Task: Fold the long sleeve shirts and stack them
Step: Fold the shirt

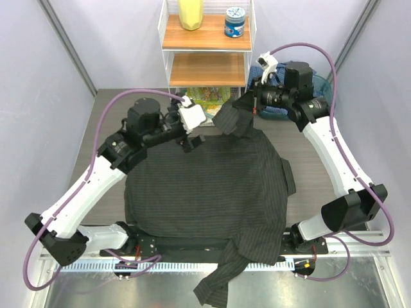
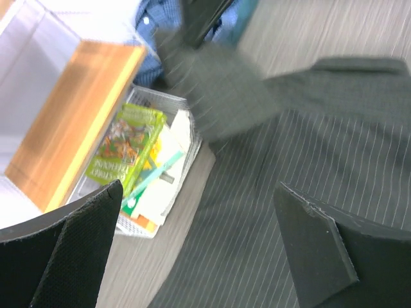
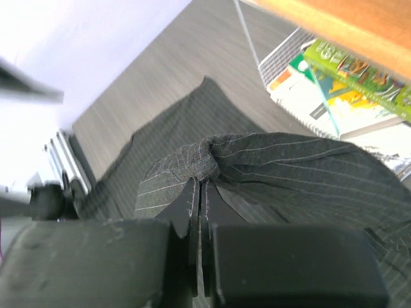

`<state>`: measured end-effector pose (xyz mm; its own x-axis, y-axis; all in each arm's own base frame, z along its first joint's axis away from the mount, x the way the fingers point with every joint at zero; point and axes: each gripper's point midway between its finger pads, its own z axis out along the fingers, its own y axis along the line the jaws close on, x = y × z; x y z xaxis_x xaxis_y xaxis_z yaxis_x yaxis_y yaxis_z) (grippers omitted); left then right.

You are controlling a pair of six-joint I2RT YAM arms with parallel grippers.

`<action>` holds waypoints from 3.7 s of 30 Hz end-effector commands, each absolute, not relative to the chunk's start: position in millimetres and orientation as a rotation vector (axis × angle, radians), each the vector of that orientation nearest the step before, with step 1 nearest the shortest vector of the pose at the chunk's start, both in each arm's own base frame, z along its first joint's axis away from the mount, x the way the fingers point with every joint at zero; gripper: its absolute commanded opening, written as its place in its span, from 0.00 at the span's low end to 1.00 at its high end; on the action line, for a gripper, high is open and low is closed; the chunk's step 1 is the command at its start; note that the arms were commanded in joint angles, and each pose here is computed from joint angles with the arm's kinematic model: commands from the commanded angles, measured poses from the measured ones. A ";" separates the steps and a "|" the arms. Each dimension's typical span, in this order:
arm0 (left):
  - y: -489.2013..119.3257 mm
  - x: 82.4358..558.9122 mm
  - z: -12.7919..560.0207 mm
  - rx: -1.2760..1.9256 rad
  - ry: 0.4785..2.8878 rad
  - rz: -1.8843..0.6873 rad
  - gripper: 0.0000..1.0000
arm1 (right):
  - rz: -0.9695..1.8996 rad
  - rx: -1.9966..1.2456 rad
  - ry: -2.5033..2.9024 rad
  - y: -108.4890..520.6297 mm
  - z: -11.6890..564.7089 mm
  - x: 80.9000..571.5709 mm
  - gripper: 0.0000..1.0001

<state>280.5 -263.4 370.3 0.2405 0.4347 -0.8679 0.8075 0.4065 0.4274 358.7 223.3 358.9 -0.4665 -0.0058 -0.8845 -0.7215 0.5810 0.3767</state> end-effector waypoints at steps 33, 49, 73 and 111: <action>-302.7 292.9 419.9 1.156 1.328 -0.363 0.00 | 0.535 -0.737 1.551 171.1 413.5 318.1 0.90; -306.6 289.0 410.9 1.220 1.340 -0.486 0.00 | 0.462 -1.184 1.322 205.9 369.8 295.6 0.95; -309.1 308.3 432.2 1.059 1.375 -0.518 0.01 | 0.479 -1.034 1.344 242.5 393.8 334.4 0.01; -10.3 503.2 81.8 1.139 2.304 -0.390 0.63 | 0.318 -0.780 1.447 180.8 441.2 389.3 0.01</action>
<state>513.8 -0.5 96.6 -0.5420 0.5411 -0.6430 0.7255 0.6874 -0.0331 389.4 185.6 405.9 0.0642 -0.2833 -0.9569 -0.6663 0.7017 -0.2525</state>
